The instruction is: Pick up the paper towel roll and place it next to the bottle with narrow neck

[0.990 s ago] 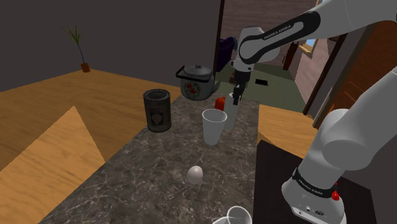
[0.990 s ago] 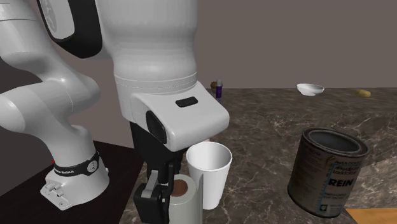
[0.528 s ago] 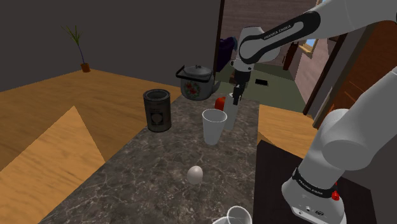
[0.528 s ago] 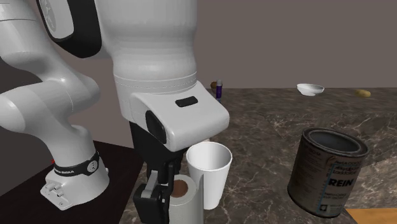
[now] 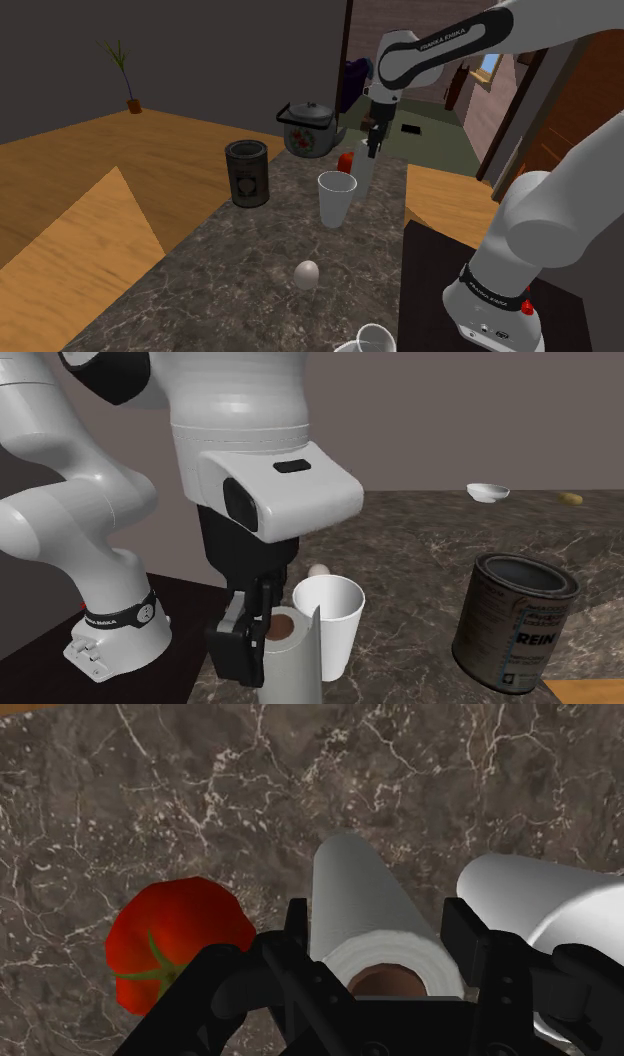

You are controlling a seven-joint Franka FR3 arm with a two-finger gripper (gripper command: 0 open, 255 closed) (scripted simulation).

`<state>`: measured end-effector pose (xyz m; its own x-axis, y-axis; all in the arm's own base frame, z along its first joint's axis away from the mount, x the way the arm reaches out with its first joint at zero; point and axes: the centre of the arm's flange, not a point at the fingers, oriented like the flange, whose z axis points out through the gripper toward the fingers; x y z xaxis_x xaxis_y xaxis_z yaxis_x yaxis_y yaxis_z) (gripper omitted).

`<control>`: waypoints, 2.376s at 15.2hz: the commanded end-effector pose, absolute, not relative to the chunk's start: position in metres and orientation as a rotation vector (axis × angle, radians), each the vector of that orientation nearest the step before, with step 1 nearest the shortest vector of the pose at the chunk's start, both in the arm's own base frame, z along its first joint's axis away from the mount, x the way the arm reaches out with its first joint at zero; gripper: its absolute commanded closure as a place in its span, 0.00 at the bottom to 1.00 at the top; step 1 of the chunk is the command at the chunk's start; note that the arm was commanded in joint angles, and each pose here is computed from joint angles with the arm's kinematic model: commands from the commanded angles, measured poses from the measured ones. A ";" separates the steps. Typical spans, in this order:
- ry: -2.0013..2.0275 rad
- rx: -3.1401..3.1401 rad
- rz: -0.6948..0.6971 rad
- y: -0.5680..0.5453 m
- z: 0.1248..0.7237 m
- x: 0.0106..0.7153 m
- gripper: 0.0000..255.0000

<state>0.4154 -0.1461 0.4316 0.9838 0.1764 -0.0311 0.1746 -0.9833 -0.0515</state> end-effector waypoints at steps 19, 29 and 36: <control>-0.273 -3.080 0.056 -0.146 0.537 0.416 1.00; -0.273 -3.080 0.056 -0.146 0.589 0.416 1.00; -0.273 -3.080 0.056 -0.146 0.626 0.416 1.00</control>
<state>0.4151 -0.1462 0.6214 0.9839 0.1762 -0.0311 0.1744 -0.9833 -0.0515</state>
